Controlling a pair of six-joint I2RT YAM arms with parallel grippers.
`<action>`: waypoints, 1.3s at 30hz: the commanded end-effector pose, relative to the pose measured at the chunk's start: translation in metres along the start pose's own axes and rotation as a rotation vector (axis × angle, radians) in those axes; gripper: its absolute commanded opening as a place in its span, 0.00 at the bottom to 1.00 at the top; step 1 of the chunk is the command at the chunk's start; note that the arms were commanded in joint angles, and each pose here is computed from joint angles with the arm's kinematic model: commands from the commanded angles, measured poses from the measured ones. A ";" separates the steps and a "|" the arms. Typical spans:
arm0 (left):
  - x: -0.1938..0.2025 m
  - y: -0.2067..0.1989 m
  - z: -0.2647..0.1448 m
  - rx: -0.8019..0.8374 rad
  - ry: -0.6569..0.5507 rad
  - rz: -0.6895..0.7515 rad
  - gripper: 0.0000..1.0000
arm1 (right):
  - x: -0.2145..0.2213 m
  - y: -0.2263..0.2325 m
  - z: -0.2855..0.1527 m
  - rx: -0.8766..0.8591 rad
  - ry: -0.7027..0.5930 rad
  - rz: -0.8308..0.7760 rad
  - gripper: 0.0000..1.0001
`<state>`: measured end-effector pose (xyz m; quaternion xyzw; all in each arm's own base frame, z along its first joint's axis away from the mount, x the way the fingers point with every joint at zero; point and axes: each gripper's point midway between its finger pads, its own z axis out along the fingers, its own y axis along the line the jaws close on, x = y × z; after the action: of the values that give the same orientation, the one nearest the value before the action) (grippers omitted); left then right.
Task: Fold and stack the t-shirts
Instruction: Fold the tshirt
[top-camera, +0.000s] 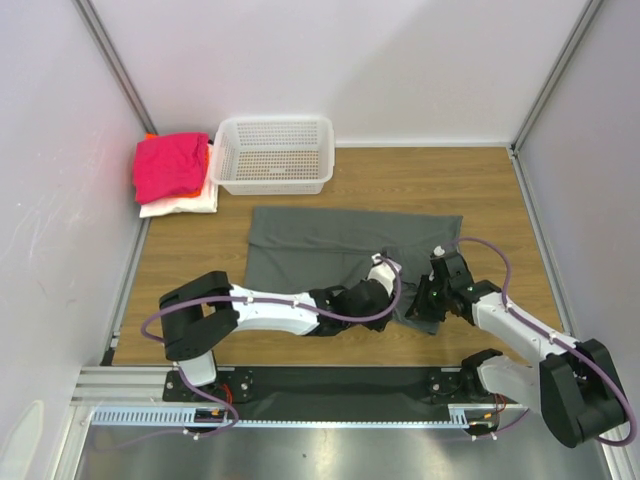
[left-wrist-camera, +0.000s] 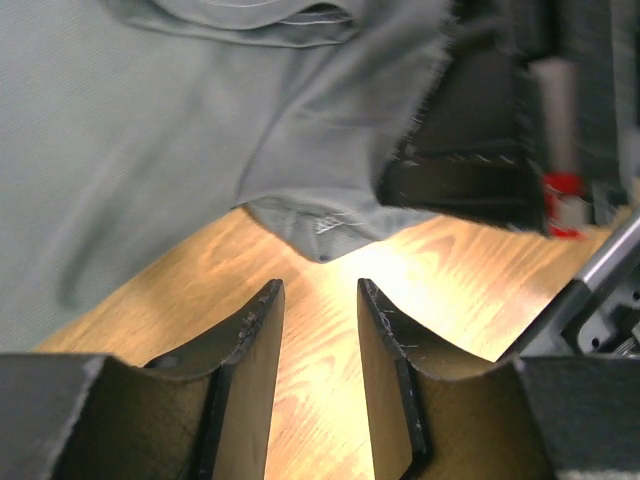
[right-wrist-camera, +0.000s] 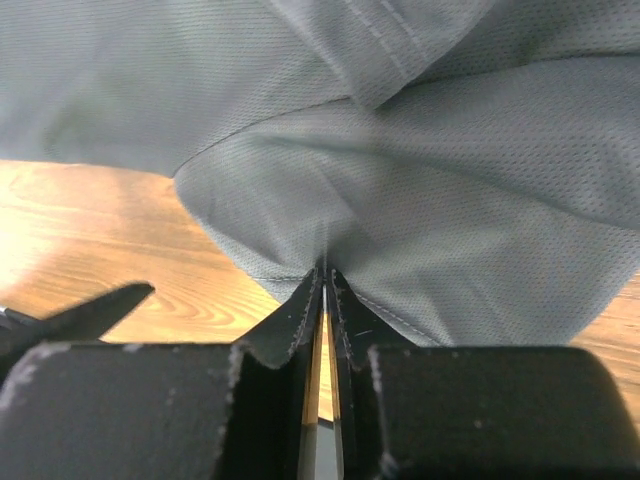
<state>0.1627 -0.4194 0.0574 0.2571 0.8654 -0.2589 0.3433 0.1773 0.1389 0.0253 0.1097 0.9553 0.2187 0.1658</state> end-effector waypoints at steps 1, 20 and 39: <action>-0.010 -0.008 0.006 0.012 -0.054 0.124 0.41 | -0.009 0.000 0.003 0.013 -0.041 -0.006 0.09; -0.016 -0.011 0.034 -0.055 -0.056 0.302 0.38 | -0.014 -0.006 -0.008 0.059 -0.083 0.021 0.15; 0.003 -0.007 0.040 -0.065 -0.022 0.295 0.29 | -0.015 -0.014 -0.009 0.106 -0.091 0.031 0.17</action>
<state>0.1741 -0.4404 0.0226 0.3715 0.8301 -0.1693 0.3799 0.1782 0.1180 0.0226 0.1361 0.9588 0.1660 0.1859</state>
